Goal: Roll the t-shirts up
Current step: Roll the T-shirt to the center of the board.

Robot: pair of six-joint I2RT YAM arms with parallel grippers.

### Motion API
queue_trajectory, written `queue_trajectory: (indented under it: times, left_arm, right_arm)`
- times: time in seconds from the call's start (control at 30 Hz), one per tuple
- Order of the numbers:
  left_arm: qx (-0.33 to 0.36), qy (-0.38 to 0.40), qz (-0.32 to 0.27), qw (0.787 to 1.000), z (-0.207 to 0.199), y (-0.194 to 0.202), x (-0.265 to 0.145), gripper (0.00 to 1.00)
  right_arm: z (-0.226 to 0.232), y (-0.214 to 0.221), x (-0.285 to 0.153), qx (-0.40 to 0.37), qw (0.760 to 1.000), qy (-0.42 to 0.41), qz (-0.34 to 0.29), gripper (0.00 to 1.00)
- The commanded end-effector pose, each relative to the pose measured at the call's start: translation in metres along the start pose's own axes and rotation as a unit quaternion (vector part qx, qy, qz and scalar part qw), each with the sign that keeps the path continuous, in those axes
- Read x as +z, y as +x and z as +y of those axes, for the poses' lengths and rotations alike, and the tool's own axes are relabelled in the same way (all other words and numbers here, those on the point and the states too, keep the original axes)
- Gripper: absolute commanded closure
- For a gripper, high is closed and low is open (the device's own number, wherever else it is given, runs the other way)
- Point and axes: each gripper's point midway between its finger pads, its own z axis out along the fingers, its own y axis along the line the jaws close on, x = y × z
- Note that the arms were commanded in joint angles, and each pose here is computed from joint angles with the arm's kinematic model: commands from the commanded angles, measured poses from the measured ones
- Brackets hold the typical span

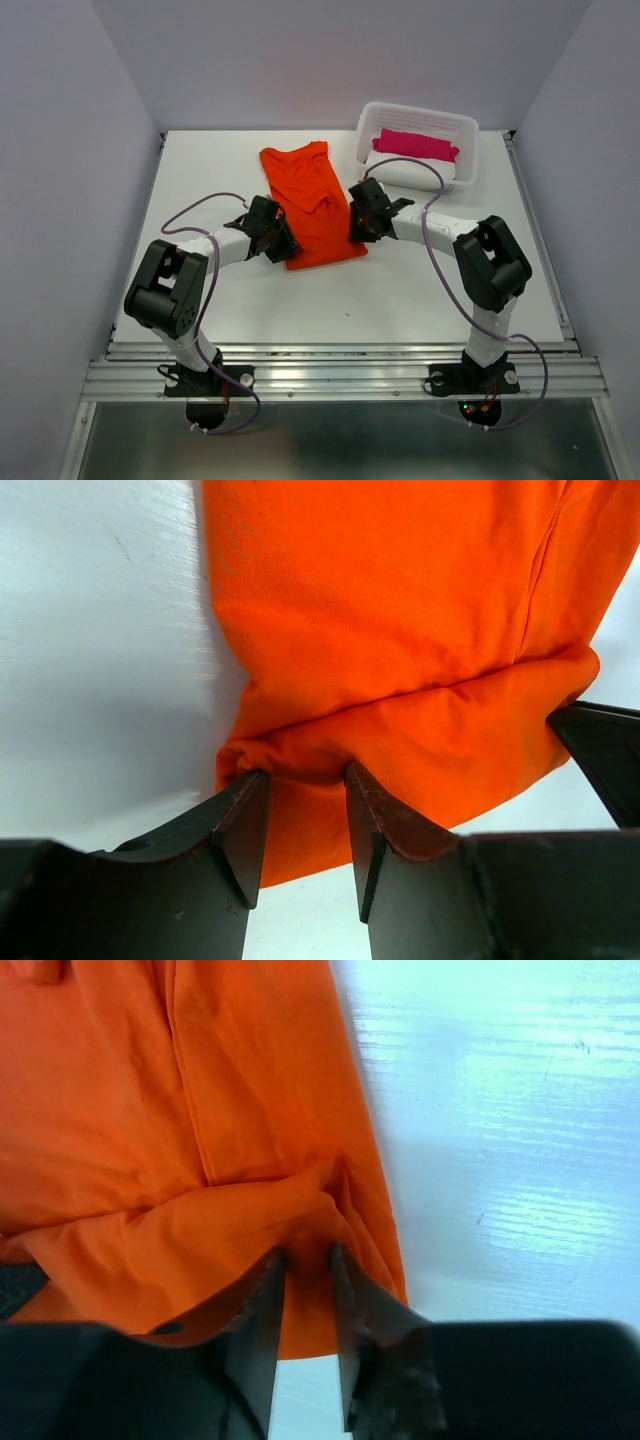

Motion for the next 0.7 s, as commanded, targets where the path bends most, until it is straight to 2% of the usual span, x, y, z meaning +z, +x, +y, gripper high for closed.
queue_trajectory:
  times: [0.0,0.07,0.13,0.3,0.67]
  left_arm:
    - [0.015,0.018,-0.017,1.000,-0.015,-0.014,-0.002,0.54]
    - [0.016,0.017,-0.018,1.000,-0.015,-0.015,-0.002,0.54]
    - [0.018,0.016,-0.020,1.000,-0.015,-0.017,-0.004,0.54]
    - [0.024,0.013,-0.024,0.999,-0.015,-0.020,-0.008,0.54]
    - [0.029,0.017,-0.012,0.999,-0.016,-0.018,-0.004,0.54]
  right_arm:
    - [-0.004,-0.007,-0.001,-0.008,1.000,0.011,-0.011,0.80]
    - [-0.005,-0.010,-0.006,-0.006,1.000,0.012,-0.019,0.95]
    - [-0.010,-0.013,-0.009,0.002,0.999,0.025,-0.030,0.99]
    - [-0.016,-0.023,-0.023,0.020,0.997,0.039,-0.058,0.99]
    - [-0.023,-0.012,-0.021,0.041,0.997,0.047,-0.052,0.99]
